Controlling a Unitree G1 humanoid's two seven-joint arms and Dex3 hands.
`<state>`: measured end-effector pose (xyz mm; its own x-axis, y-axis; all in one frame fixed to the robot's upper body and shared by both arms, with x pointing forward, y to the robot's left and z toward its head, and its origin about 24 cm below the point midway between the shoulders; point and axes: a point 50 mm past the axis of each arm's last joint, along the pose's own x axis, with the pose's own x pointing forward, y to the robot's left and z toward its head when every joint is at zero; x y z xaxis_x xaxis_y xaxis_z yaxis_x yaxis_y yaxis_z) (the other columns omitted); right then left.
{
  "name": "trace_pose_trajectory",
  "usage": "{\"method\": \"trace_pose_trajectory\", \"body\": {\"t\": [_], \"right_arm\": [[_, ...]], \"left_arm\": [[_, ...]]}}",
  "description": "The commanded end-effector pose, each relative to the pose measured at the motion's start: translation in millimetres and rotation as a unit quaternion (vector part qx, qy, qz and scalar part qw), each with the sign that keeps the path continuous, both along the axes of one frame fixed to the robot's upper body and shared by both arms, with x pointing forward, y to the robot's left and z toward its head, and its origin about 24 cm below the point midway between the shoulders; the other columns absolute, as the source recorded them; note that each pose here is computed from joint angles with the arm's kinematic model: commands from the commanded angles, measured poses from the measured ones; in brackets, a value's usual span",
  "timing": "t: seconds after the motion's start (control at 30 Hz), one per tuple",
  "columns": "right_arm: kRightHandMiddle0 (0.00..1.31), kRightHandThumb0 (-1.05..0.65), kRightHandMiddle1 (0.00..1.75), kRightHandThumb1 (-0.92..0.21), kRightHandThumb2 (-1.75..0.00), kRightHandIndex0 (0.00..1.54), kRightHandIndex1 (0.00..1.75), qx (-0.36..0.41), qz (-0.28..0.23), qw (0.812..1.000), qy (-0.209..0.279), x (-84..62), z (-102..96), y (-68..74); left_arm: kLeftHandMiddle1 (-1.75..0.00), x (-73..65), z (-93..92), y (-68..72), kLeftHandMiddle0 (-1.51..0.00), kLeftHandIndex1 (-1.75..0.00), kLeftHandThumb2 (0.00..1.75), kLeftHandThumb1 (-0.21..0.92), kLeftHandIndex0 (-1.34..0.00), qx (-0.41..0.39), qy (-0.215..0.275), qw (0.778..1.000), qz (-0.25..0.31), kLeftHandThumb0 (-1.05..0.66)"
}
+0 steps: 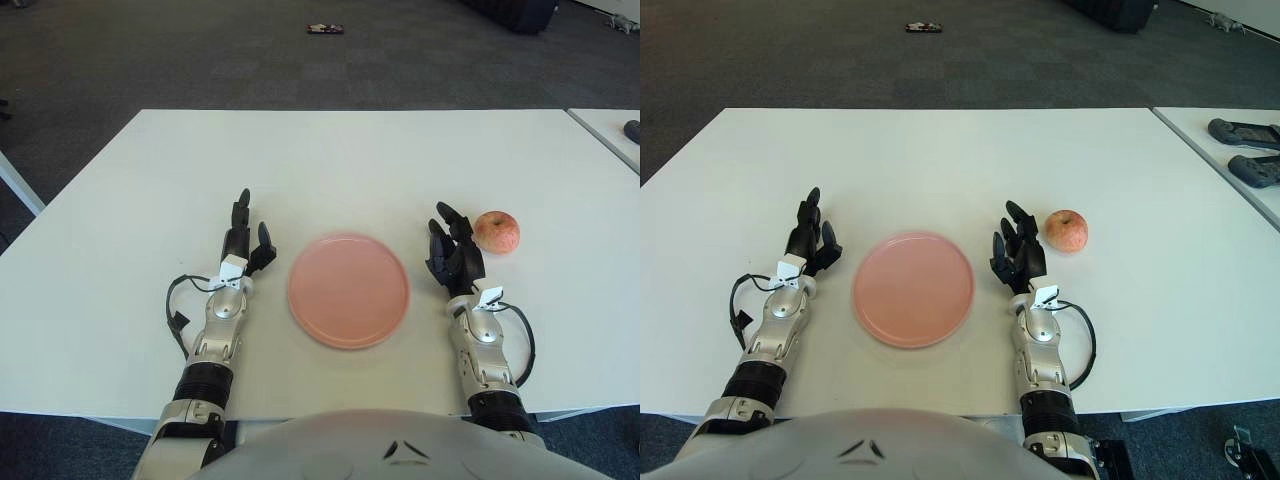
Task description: Put the apple into the plate.
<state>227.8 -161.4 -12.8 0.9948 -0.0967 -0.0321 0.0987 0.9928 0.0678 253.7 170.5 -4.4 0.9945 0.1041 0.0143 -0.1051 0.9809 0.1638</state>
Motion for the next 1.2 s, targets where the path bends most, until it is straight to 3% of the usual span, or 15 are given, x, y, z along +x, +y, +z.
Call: {"method": "trace_pose_trajectory", "body": {"t": [0.0,0.97,1.17], "right_arm": [[0.0,-0.6,0.53,-0.92,-0.61,0.28,0.0,0.007,-0.006,0.998,0.067,-12.4,-22.2,-0.7],[0.0,-0.59,0.53,-0.92,-0.58,0.28,0.0,0.013,-0.004,0.998,0.063,-11.3,-19.9,-2.4],[0.0,-0.59,0.54,-0.92,-0.57,0.28,0.0,-0.008,-0.007,1.0,0.013,-13.0,6.2,-14.0]], "left_arm": [[0.0,-6.1,-11.4,0.8,-0.11,-0.26,1.01,0.92,0.0,-0.001,0.031,1.0,0.003,-0.82],[0.0,-6.1,-11.8,-2.3,-0.1,-0.23,1.0,0.92,0.0,0.002,0.033,0.999,-0.003,-0.82],[0.0,-6.0,-12.1,-2.4,-0.1,-0.22,1.01,0.92,0.0,-0.001,0.035,0.999,-0.007,-0.81]]}}
